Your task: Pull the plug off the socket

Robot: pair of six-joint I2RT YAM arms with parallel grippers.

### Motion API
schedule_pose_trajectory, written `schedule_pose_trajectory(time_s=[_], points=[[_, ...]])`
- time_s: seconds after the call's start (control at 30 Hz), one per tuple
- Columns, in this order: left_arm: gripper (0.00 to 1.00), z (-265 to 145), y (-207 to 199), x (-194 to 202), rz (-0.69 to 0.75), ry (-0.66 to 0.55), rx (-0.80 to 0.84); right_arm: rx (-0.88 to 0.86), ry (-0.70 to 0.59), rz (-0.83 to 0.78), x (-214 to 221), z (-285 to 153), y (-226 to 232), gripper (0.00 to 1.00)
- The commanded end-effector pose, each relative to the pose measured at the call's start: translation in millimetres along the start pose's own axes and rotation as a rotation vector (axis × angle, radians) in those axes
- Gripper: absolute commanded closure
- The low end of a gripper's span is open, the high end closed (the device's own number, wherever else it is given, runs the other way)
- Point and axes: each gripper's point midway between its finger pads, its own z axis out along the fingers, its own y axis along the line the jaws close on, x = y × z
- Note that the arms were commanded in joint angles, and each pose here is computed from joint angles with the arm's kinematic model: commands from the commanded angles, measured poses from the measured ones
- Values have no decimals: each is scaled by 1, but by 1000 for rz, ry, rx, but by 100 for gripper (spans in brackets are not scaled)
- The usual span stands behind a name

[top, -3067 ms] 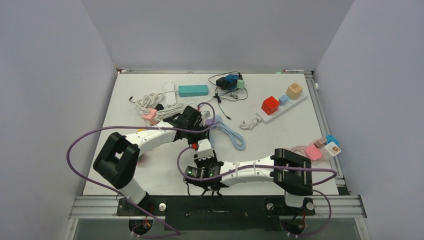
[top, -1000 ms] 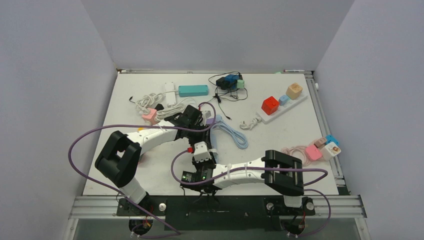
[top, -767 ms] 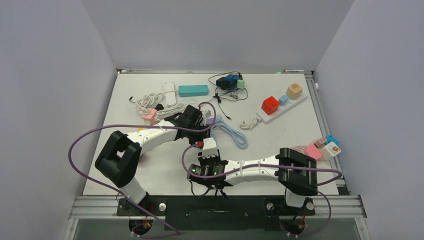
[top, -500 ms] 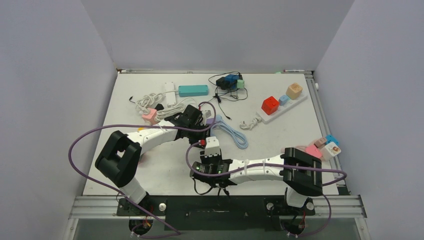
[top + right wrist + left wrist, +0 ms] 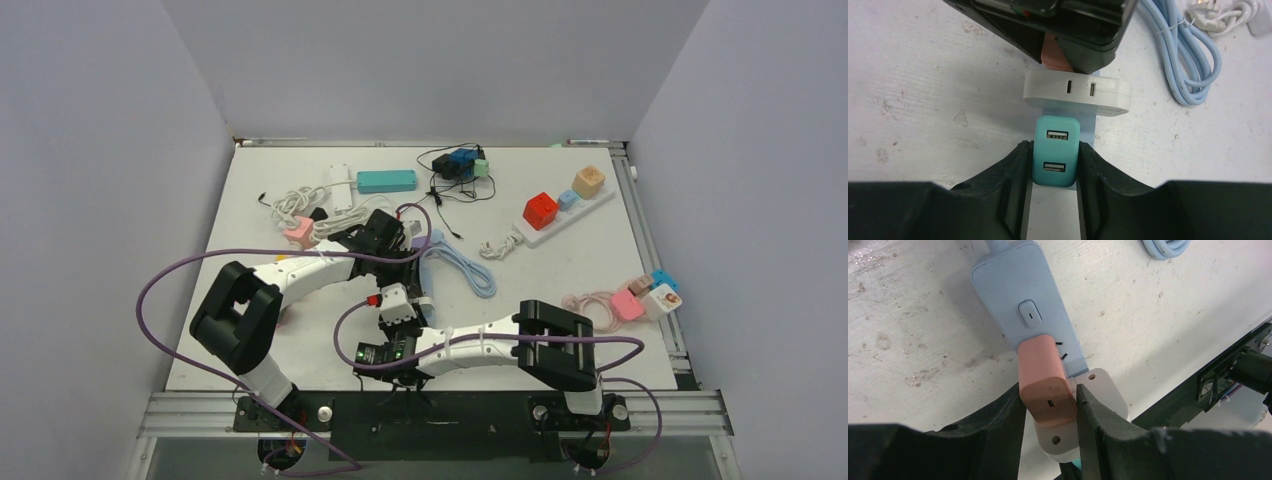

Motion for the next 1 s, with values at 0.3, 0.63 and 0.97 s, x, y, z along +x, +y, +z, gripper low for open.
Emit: schedule_pose_trajectory(time_s=[0.3, 0.63, 0.97], points=[[100, 1, 7, -8, 48, -18, -36, 37, -46, -35, -11, -9, -4, 95], [100, 1, 8, -8, 48, -17, -41, -84, 58, 165, 0, 7, -20, 95], [100, 2, 9, -8, 48, -16, -45, -50, 38, 147, -3, 9, -28, 95]])
